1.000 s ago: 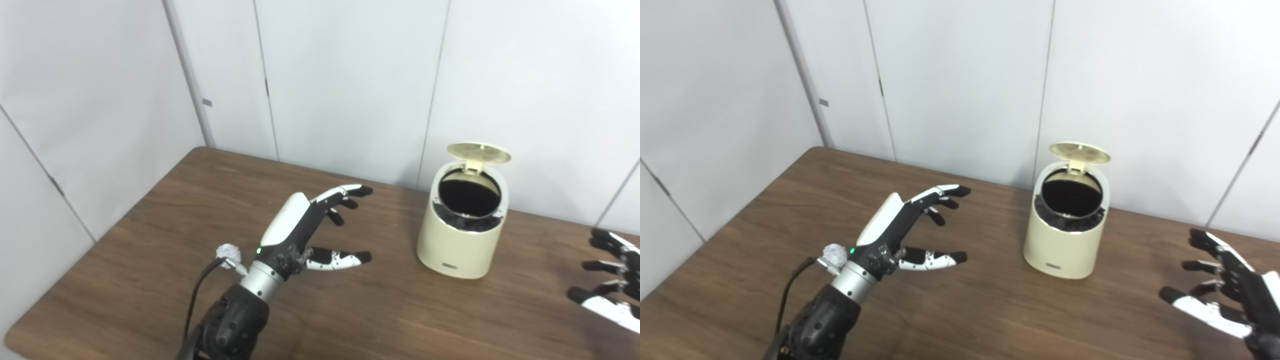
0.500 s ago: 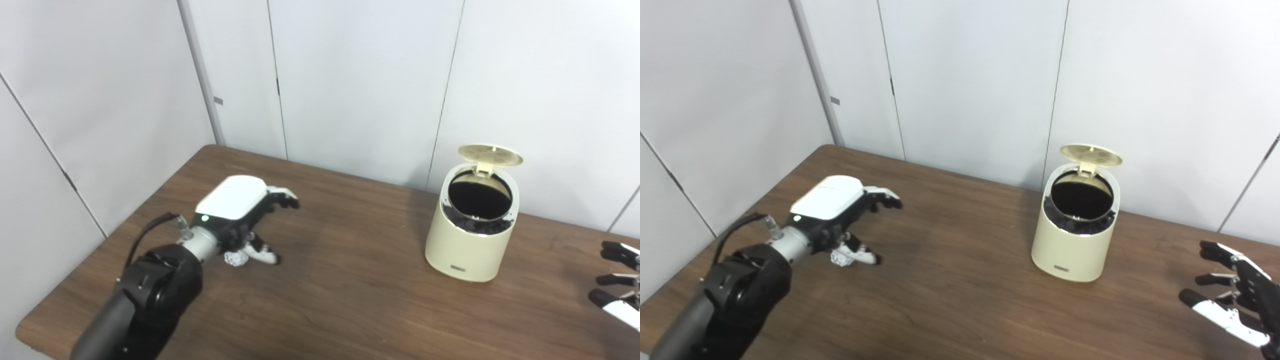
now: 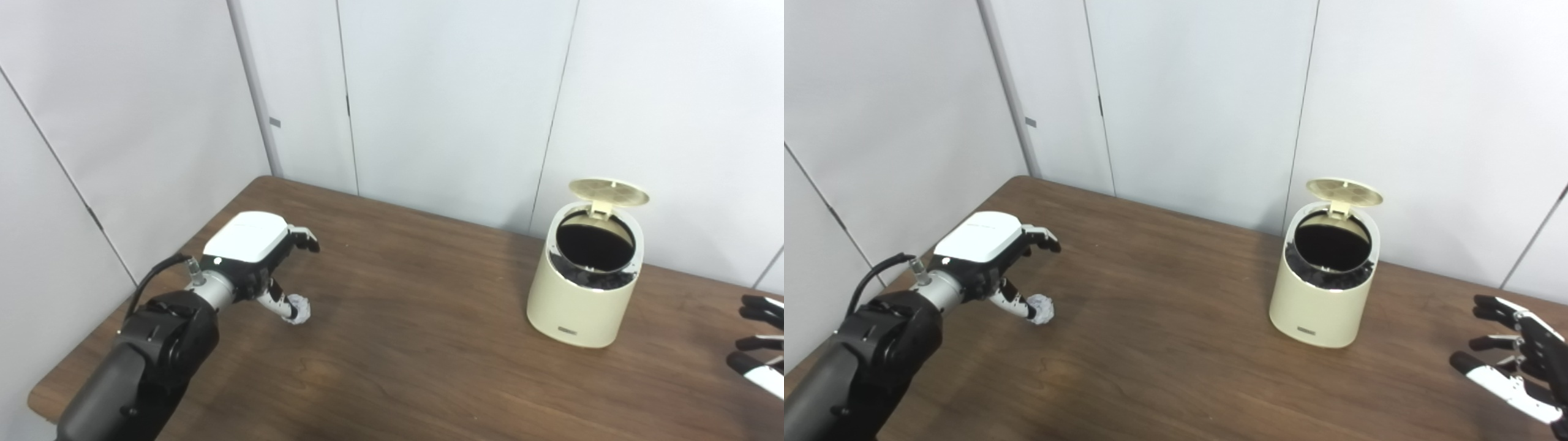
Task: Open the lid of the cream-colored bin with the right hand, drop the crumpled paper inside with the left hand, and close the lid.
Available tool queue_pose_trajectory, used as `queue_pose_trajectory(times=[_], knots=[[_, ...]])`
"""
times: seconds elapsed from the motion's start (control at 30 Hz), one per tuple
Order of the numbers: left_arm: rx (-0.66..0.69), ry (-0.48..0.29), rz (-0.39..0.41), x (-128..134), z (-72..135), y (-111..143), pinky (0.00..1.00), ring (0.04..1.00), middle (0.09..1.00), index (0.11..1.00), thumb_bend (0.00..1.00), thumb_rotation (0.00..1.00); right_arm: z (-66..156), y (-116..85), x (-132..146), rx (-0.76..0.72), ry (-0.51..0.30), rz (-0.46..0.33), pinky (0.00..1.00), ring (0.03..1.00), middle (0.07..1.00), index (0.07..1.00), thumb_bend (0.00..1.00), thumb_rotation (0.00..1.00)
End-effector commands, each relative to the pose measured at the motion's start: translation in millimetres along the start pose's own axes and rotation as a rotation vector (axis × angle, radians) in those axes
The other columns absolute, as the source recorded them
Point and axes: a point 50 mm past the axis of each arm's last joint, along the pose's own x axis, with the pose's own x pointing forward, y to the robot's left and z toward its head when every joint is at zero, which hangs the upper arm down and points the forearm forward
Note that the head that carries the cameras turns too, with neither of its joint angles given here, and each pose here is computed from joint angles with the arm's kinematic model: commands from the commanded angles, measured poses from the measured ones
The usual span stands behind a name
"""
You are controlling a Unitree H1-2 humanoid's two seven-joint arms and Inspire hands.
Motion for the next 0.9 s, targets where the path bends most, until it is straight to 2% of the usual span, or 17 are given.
queue_pose_trajectory(times=[0.0, 0.17, 0.33, 0.6, 0.87], knots=[[0.065, 0.017, 0.063, 3.0, -7.5, 13.6, 0.50, 0.689, 0.780, 0.764, 0.91, 0.04, 19.8, -15.1, 11.0, -0.032, -0.080, -0.025, 0.33, 0.615, 0.792, 0.785, 1.00, 0.62], [0.121, 0.065, 0.020, 8.2, -14.0, 7.2, 0.51, 0.690, 0.779, 0.778, 0.90, 0.07, 18.8, -14.8, 10.7, -0.030, -0.076, -0.025, 0.33, 0.614, 0.789, 0.783, 1.00, 0.62], [0.102, 0.090, -0.013, 15.1, -20.2, -4.1, 0.53, 0.713, 0.784, 0.777, 0.89, 0.07, 18.9, -15.0, 9.3, -0.039, -0.072, -0.021, 0.32, 0.608, 0.787, 0.781, 1.00, 0.64], [0.019, 0.087, -0.044, 25.6, -22.2, -25.3, 0.51, 0.681, 0.738, 0.732, 0.87, 0.01, 17.1, -13.7, 6.8, -0.043, -0.073, -0.026, 0.32, 0.594, 0.775, 0.771, 1.00, 0.66], [-0.009, 0.075, -0.068, 29.6, -21.7, -38.9, 0.51, 0.659, 0.715, 0.713, 0.86, 0.01, 17.7, -15.1, 4.4, -0.033, -0.056, -0.026, 0.32, 0.600, 0.779, 0.774, 1.00, 0.65]])
